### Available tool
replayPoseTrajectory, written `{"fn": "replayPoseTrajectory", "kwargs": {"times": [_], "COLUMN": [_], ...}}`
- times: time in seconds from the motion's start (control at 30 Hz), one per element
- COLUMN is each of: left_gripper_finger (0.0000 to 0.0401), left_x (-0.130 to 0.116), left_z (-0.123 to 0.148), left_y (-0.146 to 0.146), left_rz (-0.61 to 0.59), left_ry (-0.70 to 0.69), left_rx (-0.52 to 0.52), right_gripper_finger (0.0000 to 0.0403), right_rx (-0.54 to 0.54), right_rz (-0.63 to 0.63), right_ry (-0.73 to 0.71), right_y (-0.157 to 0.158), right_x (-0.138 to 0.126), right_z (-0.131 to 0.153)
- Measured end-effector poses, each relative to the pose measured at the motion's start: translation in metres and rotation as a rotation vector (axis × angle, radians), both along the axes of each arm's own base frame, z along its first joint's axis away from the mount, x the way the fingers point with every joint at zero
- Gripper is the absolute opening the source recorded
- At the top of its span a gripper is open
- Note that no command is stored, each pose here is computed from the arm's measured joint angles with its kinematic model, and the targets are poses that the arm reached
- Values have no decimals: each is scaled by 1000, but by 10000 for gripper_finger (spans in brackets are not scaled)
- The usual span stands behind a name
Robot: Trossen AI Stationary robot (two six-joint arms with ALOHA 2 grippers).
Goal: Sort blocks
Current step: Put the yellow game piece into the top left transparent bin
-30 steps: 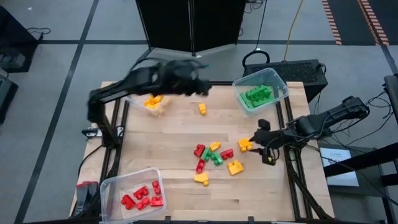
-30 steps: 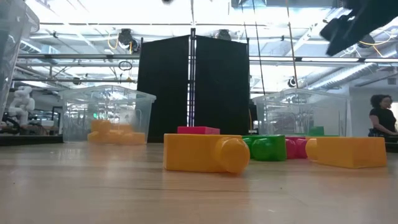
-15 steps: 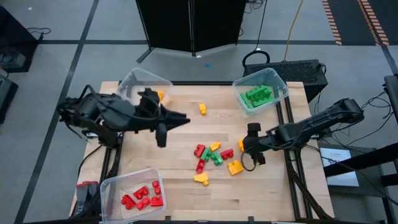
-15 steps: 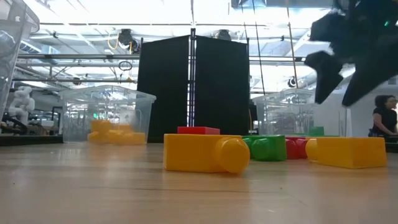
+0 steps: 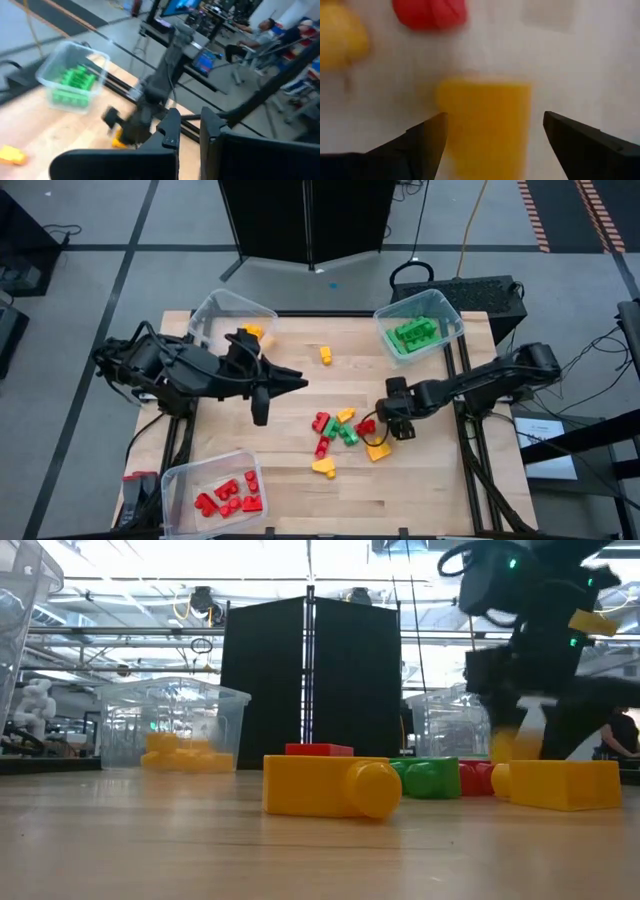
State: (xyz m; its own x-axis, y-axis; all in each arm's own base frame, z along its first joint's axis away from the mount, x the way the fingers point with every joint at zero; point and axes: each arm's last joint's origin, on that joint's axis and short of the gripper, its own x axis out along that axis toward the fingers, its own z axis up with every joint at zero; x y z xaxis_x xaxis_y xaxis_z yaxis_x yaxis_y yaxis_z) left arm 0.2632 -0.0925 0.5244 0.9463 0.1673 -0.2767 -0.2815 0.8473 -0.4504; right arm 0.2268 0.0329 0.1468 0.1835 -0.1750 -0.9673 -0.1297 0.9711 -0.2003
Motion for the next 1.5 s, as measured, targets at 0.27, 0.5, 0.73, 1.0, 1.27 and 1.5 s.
{"fn": "replayPoseTrajectory", "kwargs": {"times": [0.27,0.5,0.73,1.0,1.27,1.5], "left_gripper_finger": [0,0,0,1,57,103], "left_x": [6,8,6,3,1,3], "left_z": [-1,-4,-10,-16,-19,-22], "left_y": [17,17,18,17,18,16], "left_rz": [66,61,60,45,36,31], "left_ry": [14,44,109,171,213,235], "left_rx": [63,86,105,137,167,172], "right_gripper_finger": [315,218,127,131,275,357], "right_rx": [54,80,93,118,112,114], "right_rz": [-20,-70,-86,-2,6,9], "right_ry": [-34,-13,20,-16,40,263], "right_y": [-5,-8,-8,-8,-8,-10], "right_x": [9,7,4,14,19,-9], "right_z": [-8,-8,-9,11,53,30]}}
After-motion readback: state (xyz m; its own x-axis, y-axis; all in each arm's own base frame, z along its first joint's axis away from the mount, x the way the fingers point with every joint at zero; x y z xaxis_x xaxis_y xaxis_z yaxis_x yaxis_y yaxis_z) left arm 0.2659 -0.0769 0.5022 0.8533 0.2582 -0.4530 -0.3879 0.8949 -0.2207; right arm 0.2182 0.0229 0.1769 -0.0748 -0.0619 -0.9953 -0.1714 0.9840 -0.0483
